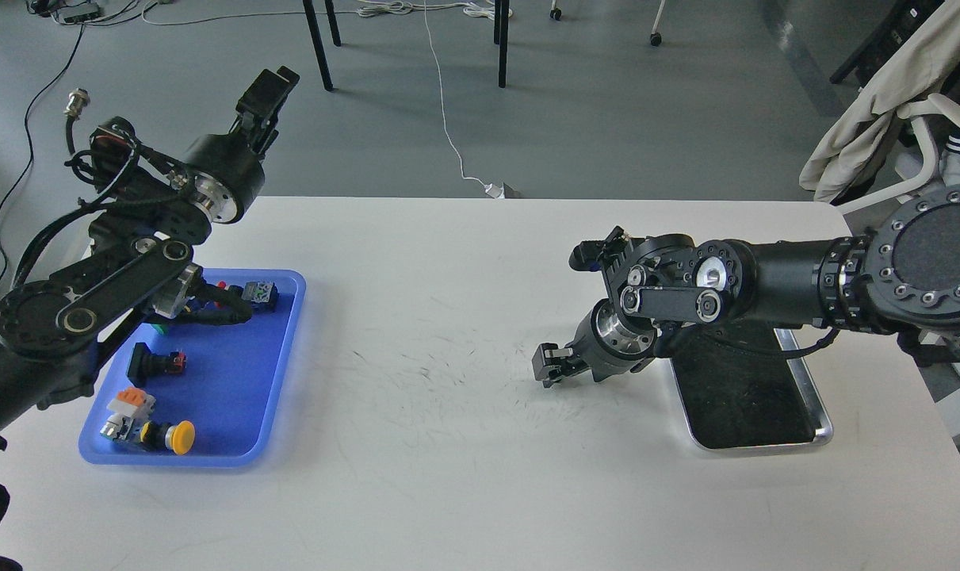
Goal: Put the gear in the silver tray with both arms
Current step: 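Lower the right gripper onto the second gear and grasp it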
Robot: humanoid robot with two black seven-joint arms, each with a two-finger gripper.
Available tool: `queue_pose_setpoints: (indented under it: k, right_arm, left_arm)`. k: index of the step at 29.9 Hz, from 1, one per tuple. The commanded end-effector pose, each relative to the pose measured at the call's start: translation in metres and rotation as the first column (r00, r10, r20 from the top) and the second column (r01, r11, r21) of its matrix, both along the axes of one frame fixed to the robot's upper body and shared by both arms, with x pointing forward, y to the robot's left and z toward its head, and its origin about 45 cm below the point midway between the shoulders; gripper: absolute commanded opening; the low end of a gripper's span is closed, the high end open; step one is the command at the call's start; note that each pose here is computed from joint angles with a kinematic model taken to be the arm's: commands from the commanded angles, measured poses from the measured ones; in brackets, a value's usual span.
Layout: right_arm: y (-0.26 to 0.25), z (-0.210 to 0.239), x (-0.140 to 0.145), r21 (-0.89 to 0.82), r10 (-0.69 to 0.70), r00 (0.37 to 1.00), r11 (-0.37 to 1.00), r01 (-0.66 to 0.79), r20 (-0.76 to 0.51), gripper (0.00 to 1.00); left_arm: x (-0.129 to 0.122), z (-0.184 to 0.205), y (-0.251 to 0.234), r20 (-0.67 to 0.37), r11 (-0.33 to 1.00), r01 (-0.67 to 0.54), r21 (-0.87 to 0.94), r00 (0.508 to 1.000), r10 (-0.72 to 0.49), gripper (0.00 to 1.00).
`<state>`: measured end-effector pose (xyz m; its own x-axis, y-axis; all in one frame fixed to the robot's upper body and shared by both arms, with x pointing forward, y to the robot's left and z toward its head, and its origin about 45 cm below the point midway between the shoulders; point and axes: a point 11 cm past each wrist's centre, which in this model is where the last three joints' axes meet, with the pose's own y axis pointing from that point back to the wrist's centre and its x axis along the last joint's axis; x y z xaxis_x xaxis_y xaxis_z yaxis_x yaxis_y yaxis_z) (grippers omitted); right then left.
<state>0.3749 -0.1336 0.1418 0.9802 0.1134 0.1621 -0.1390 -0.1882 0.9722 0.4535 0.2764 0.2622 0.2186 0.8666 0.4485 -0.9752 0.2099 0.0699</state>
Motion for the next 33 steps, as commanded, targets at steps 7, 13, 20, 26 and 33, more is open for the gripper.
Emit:
queue_pose_setpoints:
  k: [7,13,20,26,33]
  right_arm:
    - [0.0025,0.0111,0.0079,-0.001,0.004,1.0,1.0,-0.004,0.027,0.57]
    - [0.0028,0.0103,0.0062,-0.005,0.012,1.0,1.0,-0.012,0.024,0.49]
    - [0.0037,0.0103,0.0056,0.001,0.007,1.0,1.0,-0.007,0.02,0.49]
    - [0.0031,0.0099,0.0058,-0.002,0.01,1.0,1.0,-0.01,0.022,0.49]
    - [0.0016,0.007,0.0045,-0.009,0.017,1.0,1.0,-0.017,0.021,0.27]
  left_arm:
    - [0.0002,0.0007,-0.0009,0.004,1.0,0.003,-0.001,1.0,-0.003,0.98]
    - [0.0002,0.001,-0.0003,0.005,1.0,0.002,-0.002,1.0,-0.002,0.98]
    - [-0.0001,0.0005,-0.0002,0.005,1.0,0.002,-0.002,1.0,-0.002,0.98]
    - [0.0002,0.001,-0.0011,0.006,1.0,0.004,-0.003,1.0,-0.004,0.98]
    - [-0.0001,0.0009,-0.0012,0.01,1.0,0.006,-0.003,1.0,-0.006,0.98]
